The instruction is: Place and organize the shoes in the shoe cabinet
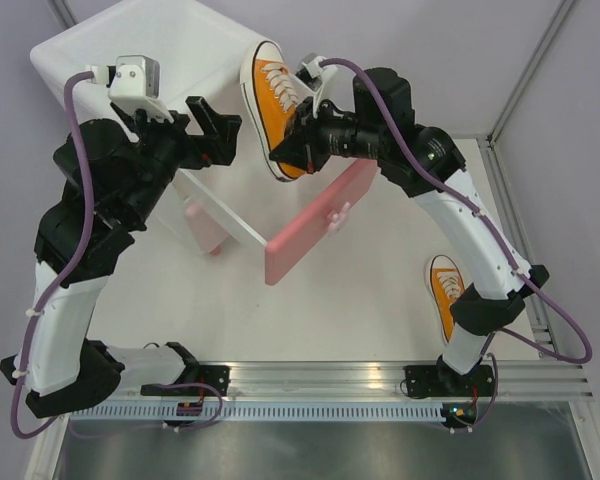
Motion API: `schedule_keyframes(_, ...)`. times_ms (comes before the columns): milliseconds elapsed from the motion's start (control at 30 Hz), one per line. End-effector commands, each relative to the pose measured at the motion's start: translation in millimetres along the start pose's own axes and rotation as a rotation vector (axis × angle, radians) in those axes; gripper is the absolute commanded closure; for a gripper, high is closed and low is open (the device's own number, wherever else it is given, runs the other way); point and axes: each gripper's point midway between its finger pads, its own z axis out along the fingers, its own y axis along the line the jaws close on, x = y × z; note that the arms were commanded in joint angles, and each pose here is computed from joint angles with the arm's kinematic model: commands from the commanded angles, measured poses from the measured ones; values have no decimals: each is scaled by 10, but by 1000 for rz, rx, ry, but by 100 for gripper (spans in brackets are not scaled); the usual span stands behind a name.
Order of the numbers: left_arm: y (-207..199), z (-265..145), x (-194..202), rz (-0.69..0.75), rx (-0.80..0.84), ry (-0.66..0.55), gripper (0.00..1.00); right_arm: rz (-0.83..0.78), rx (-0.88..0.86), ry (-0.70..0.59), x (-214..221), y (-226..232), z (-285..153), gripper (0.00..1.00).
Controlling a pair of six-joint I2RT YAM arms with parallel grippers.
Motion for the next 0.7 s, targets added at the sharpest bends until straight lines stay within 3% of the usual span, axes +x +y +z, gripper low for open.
schedule_keyframes(0,302,76,-96,44,-171,-64,0,-117,-129,-40,-179,282,-77,99)
schedule_keyframes(467,561,-62,-128,61,-291,-104,1,-399,-84,131,363,47,305,99)
schedule_keyframes(667,651,-134,-116,70,-330,-106,1,-435,-88,174,513,216,165,99)
